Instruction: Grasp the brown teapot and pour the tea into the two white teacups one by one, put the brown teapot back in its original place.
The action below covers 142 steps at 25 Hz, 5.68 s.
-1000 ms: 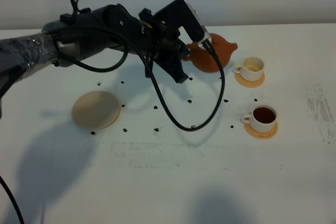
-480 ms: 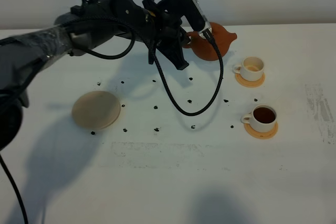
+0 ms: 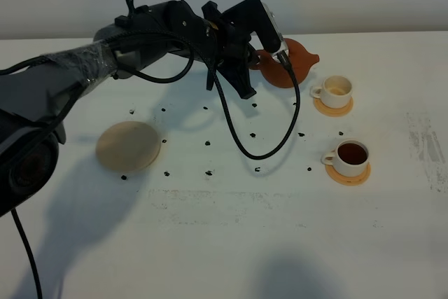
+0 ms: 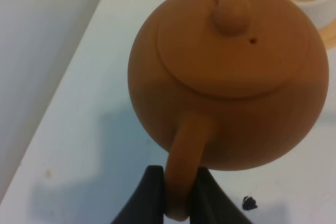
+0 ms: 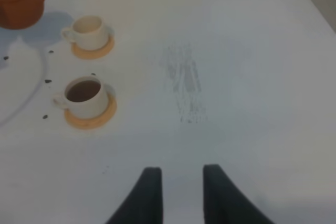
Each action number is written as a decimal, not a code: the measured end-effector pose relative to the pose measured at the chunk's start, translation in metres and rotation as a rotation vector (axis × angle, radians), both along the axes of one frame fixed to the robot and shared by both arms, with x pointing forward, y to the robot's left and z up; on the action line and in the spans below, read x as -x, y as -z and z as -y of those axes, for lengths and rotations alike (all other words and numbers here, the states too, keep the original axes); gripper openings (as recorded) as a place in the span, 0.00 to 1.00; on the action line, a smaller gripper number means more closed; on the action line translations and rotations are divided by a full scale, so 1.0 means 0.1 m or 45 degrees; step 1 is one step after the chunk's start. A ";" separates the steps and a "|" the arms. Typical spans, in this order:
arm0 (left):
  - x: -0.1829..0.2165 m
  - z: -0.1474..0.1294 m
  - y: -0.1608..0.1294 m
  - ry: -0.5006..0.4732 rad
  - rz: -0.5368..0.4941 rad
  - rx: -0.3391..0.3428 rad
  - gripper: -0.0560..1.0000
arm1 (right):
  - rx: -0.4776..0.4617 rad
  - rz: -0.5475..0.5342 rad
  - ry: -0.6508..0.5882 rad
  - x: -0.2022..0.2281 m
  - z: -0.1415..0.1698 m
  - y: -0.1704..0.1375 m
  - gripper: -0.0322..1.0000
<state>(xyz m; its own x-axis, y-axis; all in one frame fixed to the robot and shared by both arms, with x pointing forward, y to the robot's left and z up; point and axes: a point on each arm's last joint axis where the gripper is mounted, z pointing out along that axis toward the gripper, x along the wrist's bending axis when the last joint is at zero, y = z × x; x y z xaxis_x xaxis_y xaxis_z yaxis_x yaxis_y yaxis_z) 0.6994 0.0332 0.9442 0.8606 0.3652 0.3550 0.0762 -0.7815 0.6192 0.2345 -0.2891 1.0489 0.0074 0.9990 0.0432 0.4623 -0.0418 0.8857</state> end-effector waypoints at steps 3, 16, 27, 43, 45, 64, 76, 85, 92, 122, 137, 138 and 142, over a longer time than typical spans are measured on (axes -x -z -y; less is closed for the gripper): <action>0.01 0.02 0.02 0.028 0.023 -0.018 0.13 | 0.000 0.000 0.000 0.00 0.00 0.00 0.25; 0.00 0.08 0.01 0.048 0.105 -0.027 0.13 | 0.000 0.000 0.000 0.00 0.00 0.00 0.25; -0.05 0.11 -0.12 0.049 0.159 -0.001 0.13 | 0.000 0.000 0.000 0.00 0.00 0.00 0.25; -0.01 0.22 -0.04 0.123 0.191 -0.057 0.13 | 0.000 0.000 0.000 0.00 0.00 0.00 0.25; -0.01 0.23 0.01 0.138 0.196 -0.081 0.13 | 0.000 0.000 0.000 0.00 0.00 0.00 0.25; -0.04 0.27 0.12 0.169 0.296 -0.164 0.13 | 0.000 0.000 0.000 0.00 0.00 0.00 0.25; -0.05 0.31 0.08 0.189 0.394 -0.200 0.13 | 0.000 0.000 0.000 0.00 0.00 0.00 0.25; -0.03 0.36 0.07 0.233 0.449 -0.232 0.13 | 0.000 0.000 0.000 0.00 0.00 0.00 0.25; -0.04 0.35 0.07 0.261 0.494 -0.277 0.13 | 0.000 0.000 0.000 0.00 0.00 0.00 0.25; -0.02 0.43 0.03 0.353 0.643 -0.384 0.13 | 0.000 0.000 0.000 0.00 0.00 0.00 0.25; -0.03 0.43 0.03 0.383 0.673 -0.423 0.13 | 0.000 0.000 0.000 0.00 0.00 0.00 0.25; -0.03 0.43 0.03 0.385 0.676 -0.425 0.13 | 0.000 0.000 0.000 0.00 0.00 0.00 0.25; -0.03 0.43 0.02 0.394 0.689 -0.432 0.13 | -0.001 0.000 0.001 0.00 0.00 0.00 0.25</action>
<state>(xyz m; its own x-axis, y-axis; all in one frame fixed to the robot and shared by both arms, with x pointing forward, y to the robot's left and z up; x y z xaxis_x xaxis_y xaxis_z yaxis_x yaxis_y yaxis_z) 0.7019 -0.0098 0.9419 0.5780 -0.0739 0.8127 -0.4299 -0.8741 0.2262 0.2345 -0.2891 1.0489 0.0078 0.9990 0.0440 0.4623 -0.0426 0.8857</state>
